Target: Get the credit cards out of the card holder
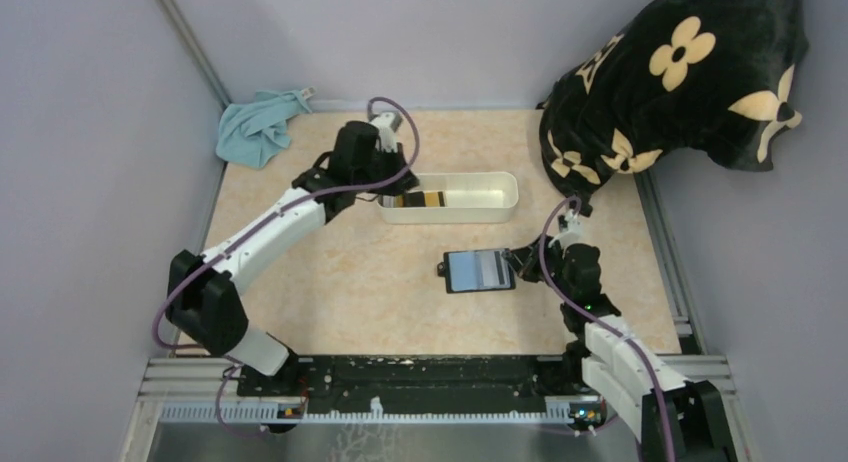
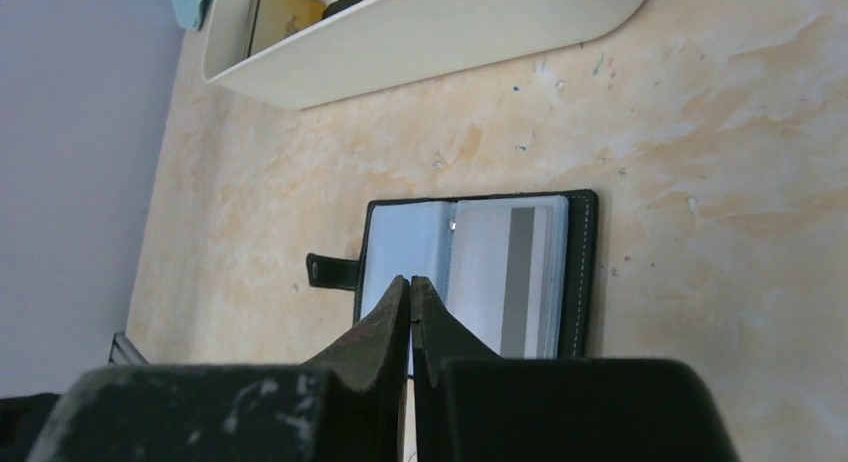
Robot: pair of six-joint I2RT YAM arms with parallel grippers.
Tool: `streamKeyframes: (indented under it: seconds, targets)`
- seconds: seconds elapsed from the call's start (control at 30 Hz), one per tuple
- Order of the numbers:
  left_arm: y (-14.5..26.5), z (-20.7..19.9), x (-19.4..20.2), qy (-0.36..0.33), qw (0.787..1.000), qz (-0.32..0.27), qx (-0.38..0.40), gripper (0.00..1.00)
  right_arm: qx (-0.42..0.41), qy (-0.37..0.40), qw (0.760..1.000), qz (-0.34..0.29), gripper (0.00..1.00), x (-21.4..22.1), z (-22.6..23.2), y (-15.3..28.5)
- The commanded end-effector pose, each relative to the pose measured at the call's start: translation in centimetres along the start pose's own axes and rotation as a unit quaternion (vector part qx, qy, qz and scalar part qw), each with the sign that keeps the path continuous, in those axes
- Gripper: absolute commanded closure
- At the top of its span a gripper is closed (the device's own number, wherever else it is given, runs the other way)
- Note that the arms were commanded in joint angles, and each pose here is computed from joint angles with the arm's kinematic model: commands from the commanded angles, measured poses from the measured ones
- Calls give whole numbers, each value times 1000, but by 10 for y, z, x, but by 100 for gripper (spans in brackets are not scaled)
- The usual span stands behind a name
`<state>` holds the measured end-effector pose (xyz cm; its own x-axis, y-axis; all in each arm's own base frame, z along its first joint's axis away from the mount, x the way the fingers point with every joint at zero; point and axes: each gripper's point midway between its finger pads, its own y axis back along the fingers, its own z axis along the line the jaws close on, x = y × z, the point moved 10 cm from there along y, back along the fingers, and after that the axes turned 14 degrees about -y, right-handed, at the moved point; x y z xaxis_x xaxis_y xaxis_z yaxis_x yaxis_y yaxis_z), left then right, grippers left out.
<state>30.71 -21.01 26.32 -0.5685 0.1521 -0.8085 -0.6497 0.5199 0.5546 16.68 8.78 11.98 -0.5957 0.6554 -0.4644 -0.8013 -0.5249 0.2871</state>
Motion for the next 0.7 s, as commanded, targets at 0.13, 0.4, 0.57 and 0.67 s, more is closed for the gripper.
streamKeyframes:
  seconds: [0.13, 0.4, 0.57, 0.67]
  targets:
    - [-30, -106, 57, 6, 959, -57, 276, 100, 110, 7, 994, 2, 100, -9, -14, -8]
    - [-57, -108, 101, 39, 963, -53, 261, 4, 120, -15, 992, 19, 58, 2, -27, -10]
    - [-65, -106, 119, 21, 976, -36, 215, 1, 104, -21, 994, 20, 57, 8, -27, -3]
    - [-54, -118, 114, -44, 990, -43, 125, 1, 103, -13, 995, 12, 57, 7, -24, 5]
